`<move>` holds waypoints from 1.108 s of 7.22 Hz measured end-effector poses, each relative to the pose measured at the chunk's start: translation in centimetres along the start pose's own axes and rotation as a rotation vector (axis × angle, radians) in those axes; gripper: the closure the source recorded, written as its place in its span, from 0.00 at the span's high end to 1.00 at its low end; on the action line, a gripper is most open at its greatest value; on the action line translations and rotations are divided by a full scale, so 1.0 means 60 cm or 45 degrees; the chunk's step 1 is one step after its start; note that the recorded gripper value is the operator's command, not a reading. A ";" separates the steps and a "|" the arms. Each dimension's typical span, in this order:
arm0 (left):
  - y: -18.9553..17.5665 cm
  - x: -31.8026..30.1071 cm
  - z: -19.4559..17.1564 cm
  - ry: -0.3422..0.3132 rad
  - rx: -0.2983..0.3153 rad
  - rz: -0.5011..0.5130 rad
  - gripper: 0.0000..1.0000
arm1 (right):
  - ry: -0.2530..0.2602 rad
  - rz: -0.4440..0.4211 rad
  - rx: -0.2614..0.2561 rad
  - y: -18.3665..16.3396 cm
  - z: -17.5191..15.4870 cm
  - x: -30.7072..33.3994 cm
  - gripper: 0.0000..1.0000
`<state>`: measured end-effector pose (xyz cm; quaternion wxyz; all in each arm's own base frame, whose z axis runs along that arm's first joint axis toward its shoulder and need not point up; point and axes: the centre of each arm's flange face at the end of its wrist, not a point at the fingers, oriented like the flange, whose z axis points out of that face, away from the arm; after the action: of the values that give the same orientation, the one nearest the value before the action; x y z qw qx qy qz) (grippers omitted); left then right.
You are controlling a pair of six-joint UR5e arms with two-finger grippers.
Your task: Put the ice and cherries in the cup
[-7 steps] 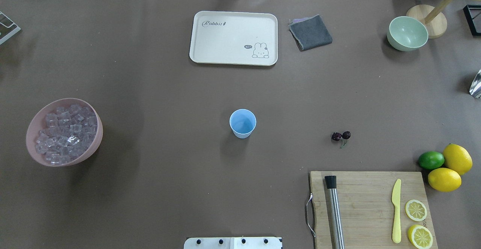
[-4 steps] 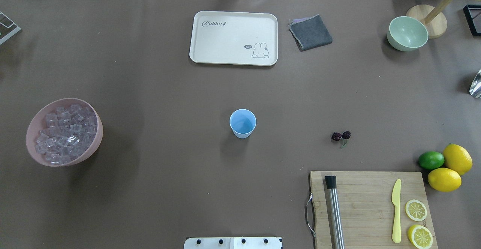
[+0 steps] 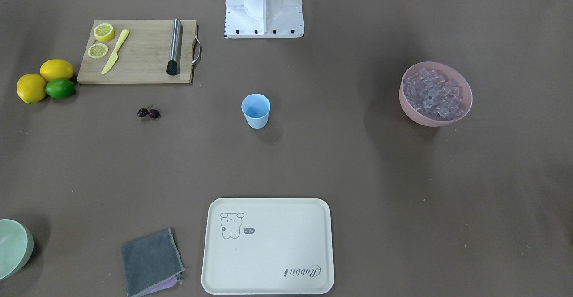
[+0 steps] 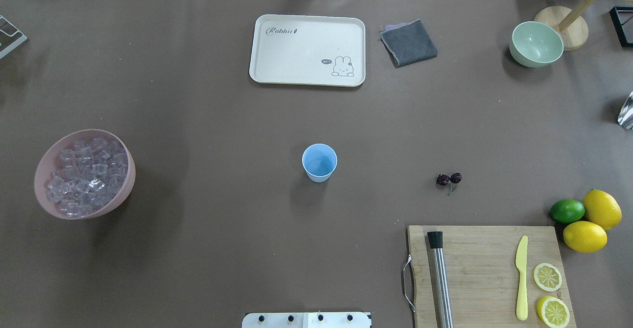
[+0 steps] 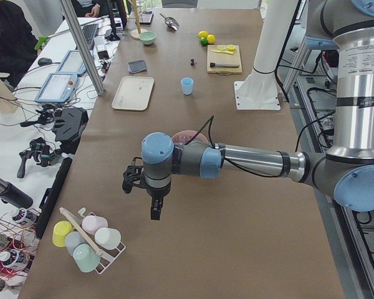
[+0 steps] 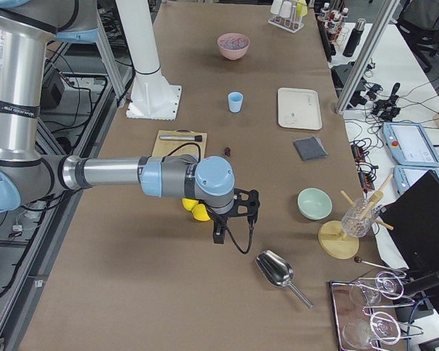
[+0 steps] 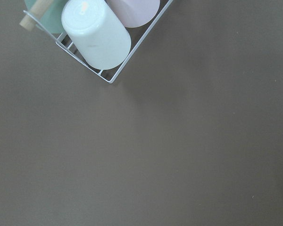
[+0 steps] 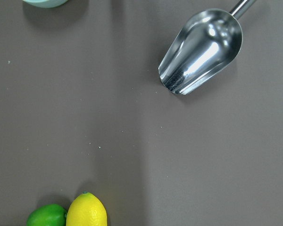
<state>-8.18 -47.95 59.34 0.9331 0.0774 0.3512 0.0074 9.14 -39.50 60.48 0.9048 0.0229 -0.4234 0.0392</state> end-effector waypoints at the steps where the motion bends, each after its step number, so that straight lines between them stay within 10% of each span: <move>1: -0.011 0.019 -0.012 0.024 0.048 0.051 0.98 | -0.001 0.001 0.000 0.000 0.000 0.000 1.00; 4: -0.048 0.118 -0.034 0.147 0.220 0.293 0.98 | 0.000 0.001 0.002 -0.001 -0.001 -0.001 1.00; 8: -0.062 0.263 0.010 0.278 0.243 0.300 0.98 | 0.005 -0.002 0.008 0.000 -0.005 -0.002 1.00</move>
<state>3.96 -50.61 48.89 0.8705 0.2048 0.4380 0.0915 9.27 -39.51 60.19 0.9055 0.0261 -0.4216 0.0400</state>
